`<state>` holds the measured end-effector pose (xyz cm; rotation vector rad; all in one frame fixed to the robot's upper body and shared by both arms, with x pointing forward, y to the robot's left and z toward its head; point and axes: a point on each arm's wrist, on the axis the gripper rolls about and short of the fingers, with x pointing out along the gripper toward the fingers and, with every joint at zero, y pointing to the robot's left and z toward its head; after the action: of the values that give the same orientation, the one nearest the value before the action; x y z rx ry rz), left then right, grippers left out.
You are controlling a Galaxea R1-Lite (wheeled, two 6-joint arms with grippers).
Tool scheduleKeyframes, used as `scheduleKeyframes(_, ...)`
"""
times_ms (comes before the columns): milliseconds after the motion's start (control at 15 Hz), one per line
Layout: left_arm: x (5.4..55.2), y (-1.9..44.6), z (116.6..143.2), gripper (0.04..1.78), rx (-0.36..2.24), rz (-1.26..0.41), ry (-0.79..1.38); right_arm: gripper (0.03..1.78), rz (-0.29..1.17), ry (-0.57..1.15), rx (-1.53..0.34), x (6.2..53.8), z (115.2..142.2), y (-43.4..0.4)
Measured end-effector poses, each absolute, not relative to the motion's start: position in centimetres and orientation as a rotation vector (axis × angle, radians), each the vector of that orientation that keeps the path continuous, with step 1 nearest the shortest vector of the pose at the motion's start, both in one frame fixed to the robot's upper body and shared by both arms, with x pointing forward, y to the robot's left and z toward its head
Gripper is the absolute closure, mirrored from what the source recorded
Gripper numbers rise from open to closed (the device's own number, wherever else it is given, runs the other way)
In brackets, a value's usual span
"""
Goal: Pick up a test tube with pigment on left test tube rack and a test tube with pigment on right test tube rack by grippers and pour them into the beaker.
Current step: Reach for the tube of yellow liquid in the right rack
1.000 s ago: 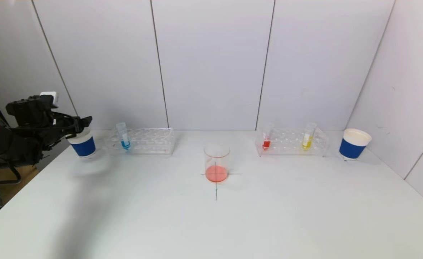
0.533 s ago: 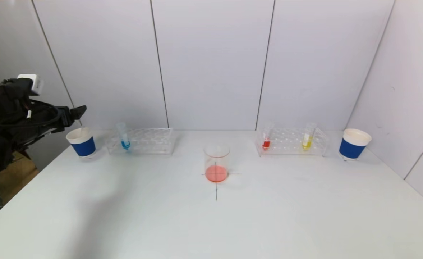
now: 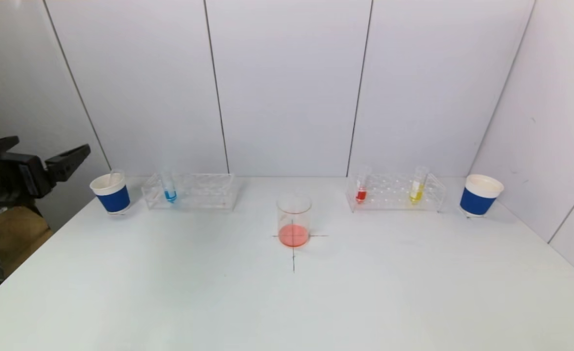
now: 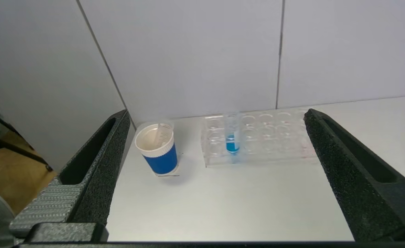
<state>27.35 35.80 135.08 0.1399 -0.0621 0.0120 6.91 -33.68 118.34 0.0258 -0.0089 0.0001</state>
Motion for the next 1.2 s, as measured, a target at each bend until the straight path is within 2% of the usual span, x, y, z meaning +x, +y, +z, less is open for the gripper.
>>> scheduleKeyframes(267,19.7,34.2,134.9,0.06,0.135,-0.072,-0.069,0.04,0.000,-0.009,0.026,6.9,118.3,-33.7)
scheduleKeyframes(600,12.5,33.0,131.7,0.06,0.032,-0.209,-0.026,0.04,0.000,-0.009,0.026,6.9,118.3,-33.7)
scheduleKeyframes(933,8.4,32.5,128.3,0.06,0.000,-0.256,0.021,0.04,0.000,-0.009,0.026,6.9,118.3,-33.7)
scheduleKeyframes(1200,7.8,32.7,126.3,0.06,0.031,-0.127,0.072,0.04,0.000,-0.009,0.026,6.9,118.3,-33.7)
